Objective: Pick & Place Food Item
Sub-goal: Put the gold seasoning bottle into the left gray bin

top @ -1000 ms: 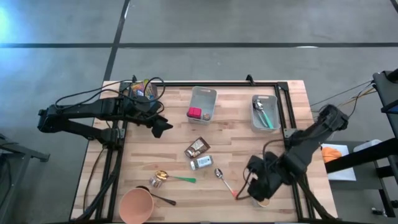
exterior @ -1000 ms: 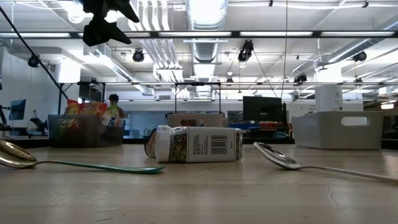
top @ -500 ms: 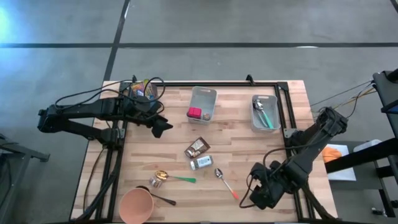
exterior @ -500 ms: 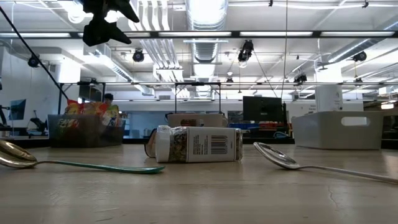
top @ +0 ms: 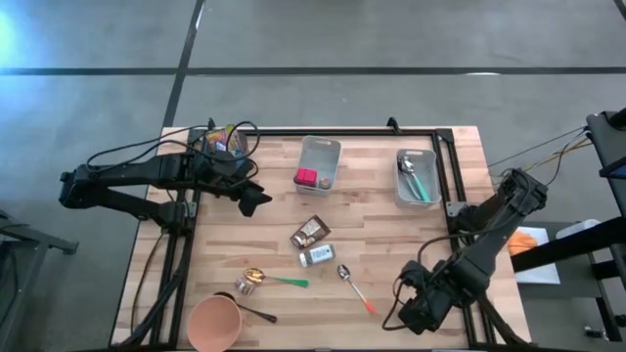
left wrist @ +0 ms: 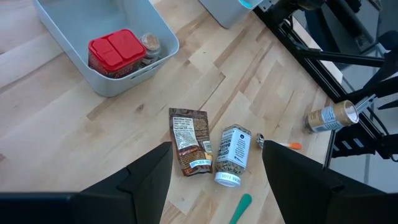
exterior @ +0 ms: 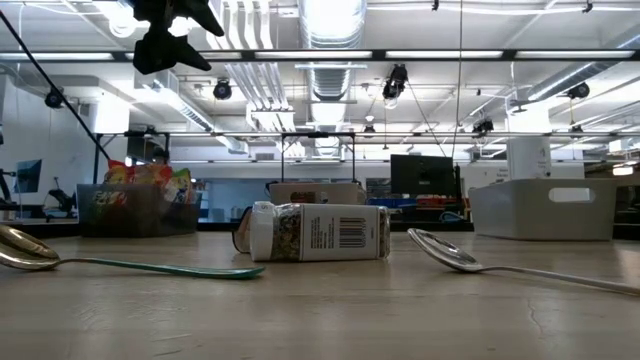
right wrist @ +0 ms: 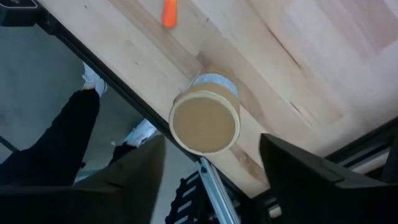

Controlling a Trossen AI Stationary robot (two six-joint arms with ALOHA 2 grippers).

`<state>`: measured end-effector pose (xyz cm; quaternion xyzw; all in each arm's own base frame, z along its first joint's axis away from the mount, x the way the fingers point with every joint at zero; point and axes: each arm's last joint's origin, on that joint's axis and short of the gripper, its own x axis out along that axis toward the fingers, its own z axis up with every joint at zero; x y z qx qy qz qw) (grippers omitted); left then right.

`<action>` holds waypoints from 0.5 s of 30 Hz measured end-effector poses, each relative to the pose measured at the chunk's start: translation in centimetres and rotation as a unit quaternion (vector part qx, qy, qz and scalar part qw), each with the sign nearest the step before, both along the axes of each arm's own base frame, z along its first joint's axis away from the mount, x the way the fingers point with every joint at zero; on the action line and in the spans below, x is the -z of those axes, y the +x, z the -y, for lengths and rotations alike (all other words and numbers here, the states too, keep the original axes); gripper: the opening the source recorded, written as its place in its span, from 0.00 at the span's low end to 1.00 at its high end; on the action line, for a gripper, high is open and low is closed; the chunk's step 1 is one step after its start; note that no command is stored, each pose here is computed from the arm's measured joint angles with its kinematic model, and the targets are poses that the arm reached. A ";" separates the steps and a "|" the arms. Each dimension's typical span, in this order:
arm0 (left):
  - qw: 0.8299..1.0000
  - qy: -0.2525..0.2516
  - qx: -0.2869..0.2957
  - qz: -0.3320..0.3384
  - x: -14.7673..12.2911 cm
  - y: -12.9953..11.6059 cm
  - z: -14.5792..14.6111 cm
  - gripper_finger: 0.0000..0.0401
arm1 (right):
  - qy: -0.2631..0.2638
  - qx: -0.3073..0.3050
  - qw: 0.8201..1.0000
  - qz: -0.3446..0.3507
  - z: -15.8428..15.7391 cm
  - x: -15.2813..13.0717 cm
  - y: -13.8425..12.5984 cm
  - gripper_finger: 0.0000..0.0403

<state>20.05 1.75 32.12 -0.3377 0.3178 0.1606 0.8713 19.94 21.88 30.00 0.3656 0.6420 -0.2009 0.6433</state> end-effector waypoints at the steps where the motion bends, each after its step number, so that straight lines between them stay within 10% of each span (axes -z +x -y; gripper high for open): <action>1: 1.000 0.000 0.000 0.000 0.0 0.0 0.0 0.63 | 0.000 0.000 1.000 -0.002 -0.1 0.0 -0.1 0.68; 8: 1.000 0.000 0.000 0.000 0.0 0.0 0.0 0.63 | -0.003 -0.008 1.000 -0.013 -0.4 0.7 -0.6 0.97; 15: 1.000 0.000 0.000 0.000 0.0 0.0 0.0 0.63 | 0.029 0.005 1.000 0.007 -1.4 3.0 -0.5 0.94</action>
